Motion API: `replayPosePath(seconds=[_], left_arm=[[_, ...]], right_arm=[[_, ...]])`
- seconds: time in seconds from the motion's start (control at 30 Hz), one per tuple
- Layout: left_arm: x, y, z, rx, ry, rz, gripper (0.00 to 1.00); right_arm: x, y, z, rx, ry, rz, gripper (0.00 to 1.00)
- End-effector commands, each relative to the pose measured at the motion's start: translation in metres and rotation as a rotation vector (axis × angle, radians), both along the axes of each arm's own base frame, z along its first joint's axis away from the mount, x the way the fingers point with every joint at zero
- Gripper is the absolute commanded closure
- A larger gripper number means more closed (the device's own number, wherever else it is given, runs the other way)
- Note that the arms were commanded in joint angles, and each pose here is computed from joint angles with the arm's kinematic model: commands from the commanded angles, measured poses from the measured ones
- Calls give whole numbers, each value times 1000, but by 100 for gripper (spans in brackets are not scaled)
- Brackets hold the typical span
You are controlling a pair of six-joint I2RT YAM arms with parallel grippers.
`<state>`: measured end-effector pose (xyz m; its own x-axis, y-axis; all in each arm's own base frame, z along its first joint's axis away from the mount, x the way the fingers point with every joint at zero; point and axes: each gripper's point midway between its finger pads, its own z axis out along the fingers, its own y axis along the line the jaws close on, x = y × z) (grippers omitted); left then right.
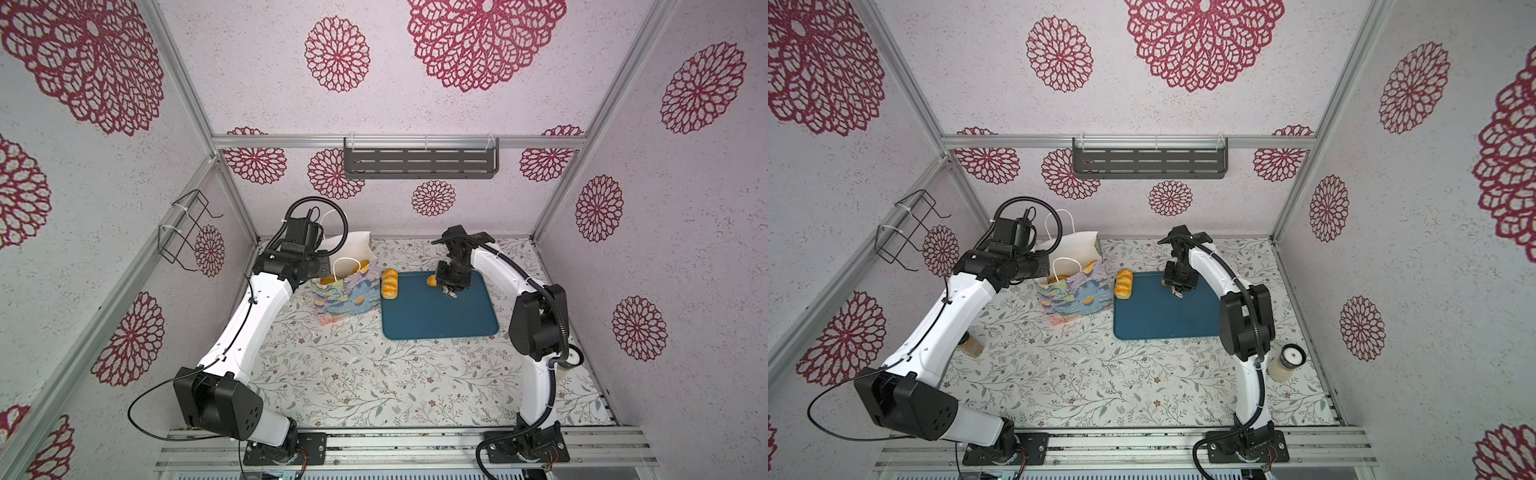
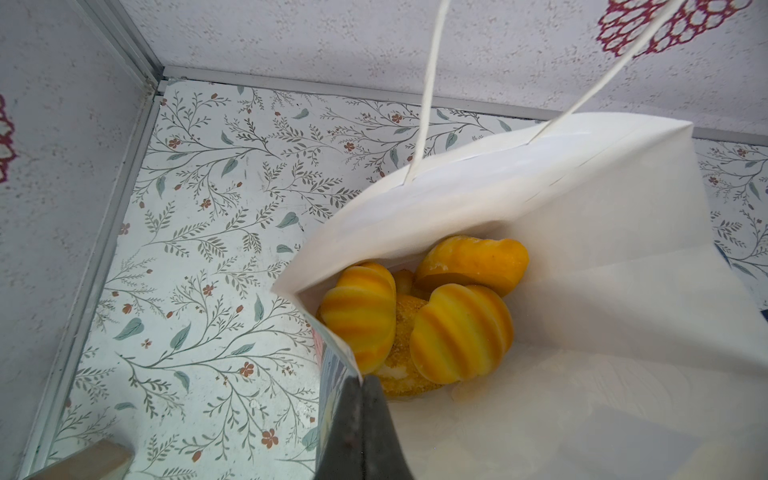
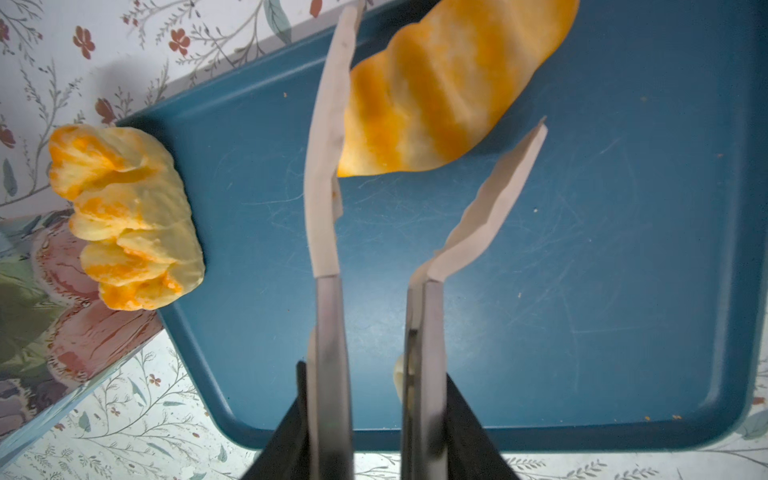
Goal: Place the fake bread into the paper bag
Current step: 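Position the open tongs above the long striped roll on the tray, then lower the tongs and close them on the long striped roll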
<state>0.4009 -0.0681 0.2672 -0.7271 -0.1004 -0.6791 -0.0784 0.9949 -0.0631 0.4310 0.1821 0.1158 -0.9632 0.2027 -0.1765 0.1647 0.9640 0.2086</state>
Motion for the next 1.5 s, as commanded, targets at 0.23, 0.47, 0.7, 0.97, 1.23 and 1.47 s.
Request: replayPosePath(seconds=[0.23, 0.47, 0.7, 0.97, 1.23, 1.47], left_arm=[[-7, -4, 3, -2, -1, -23, 100], [-8, -4, 5, -4, -4, -24, 100], [-8, -4, 6, -3, -7, -23, 100], [-8, -3, 6, -2, -6, -21, 100], [-9, -3, 8, -2, -11, -21, 100], [-9, -3, 7, -2, -11, -19, 100]], right_arm=[[8, -8, 6, 42, 2, -35, 58], [10, -8, 1, 60, 14, -39, 59], [12, -8, -3, 79, 24, -37, 63], [11, -6, -3, 105, 33, -20, 77], [4, -6, 1, 119, 46, 10, 87], [-9, -5, 15, 152, 17, 24, 92]])
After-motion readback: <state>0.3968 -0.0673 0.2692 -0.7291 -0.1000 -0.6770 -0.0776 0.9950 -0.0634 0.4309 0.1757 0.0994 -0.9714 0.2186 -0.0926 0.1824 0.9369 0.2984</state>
